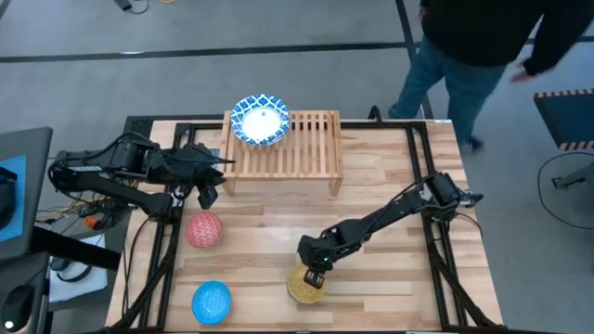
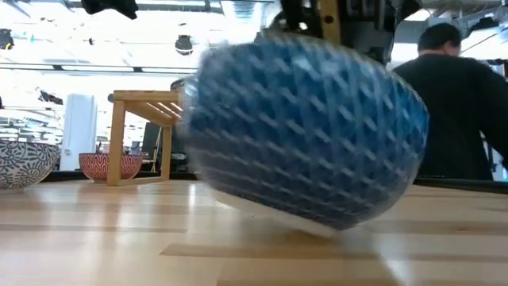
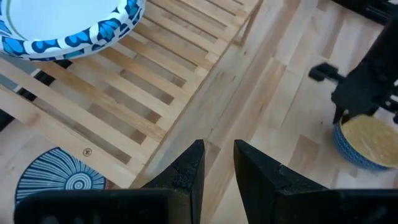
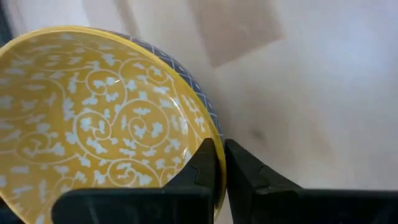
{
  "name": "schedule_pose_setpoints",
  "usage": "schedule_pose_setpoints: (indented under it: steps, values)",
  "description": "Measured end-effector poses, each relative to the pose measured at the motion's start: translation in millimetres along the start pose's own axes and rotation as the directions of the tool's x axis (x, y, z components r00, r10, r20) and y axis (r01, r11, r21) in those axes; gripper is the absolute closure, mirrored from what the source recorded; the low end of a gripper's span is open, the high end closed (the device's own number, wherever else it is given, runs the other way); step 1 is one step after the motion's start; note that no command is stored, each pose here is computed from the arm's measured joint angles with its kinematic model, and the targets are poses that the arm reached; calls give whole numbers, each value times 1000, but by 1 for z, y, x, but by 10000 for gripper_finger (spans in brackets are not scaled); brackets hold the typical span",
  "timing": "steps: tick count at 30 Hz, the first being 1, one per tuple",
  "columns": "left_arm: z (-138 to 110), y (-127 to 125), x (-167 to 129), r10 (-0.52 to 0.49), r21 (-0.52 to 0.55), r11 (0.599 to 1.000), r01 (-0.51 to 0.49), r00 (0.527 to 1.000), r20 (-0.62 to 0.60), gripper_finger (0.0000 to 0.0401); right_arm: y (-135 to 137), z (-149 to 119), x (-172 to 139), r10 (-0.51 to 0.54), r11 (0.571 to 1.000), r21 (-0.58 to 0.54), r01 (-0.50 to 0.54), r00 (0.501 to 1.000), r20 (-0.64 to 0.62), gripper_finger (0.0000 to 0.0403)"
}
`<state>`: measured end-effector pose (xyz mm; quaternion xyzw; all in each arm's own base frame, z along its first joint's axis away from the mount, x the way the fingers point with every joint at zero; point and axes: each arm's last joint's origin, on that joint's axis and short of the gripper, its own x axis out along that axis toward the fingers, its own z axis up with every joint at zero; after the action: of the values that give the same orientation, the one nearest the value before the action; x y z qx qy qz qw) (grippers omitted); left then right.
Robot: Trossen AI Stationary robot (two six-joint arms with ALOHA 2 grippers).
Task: Place and stack bowls onto a shelf
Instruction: Put the yellow bowl on the shelf
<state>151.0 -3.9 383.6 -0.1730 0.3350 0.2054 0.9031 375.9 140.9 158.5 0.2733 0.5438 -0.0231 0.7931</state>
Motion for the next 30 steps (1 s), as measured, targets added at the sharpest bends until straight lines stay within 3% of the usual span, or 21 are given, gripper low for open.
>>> schedule_pose_setpoints:
  steps: [3, 9, 15, 20, 23, 30]
  values:
    - [-1, 0, 0, 4, 3, 1000, -4, 1000, -8, 331, -6, 6, -26, -24, 1000, 19, 24, 1000, 17, 366]
    - [-1, 1, 0, 25, -3, 1000, -25, 1000, -4, 331, -27, 34, -118, -45, 994, 108, 21, 973, 228, 366]
    - [1, 4, 0, 131, -30, 991, -129, 990, 61, 331, -69, 55, -204, -136, 975, 221, 36, 879, 456, 366]
    - [4, 8, 3, 241, -77, 969, -234, 965, 107, 331, -117, 79, -245, -319, 926, 333, 177, 838, 442, 366]
    - [4, 11, 10, 296, -108, 952, -288, 953, 68, 331, -144, 94, -268, -396, 892, 386, 234, 815, 422, 366]
    - [-1, 19, 35, 356, -169, 917, -360, 933, -57, 331, -188, 118, -296, -475, 841, 420, 342, 838, 269, 366]
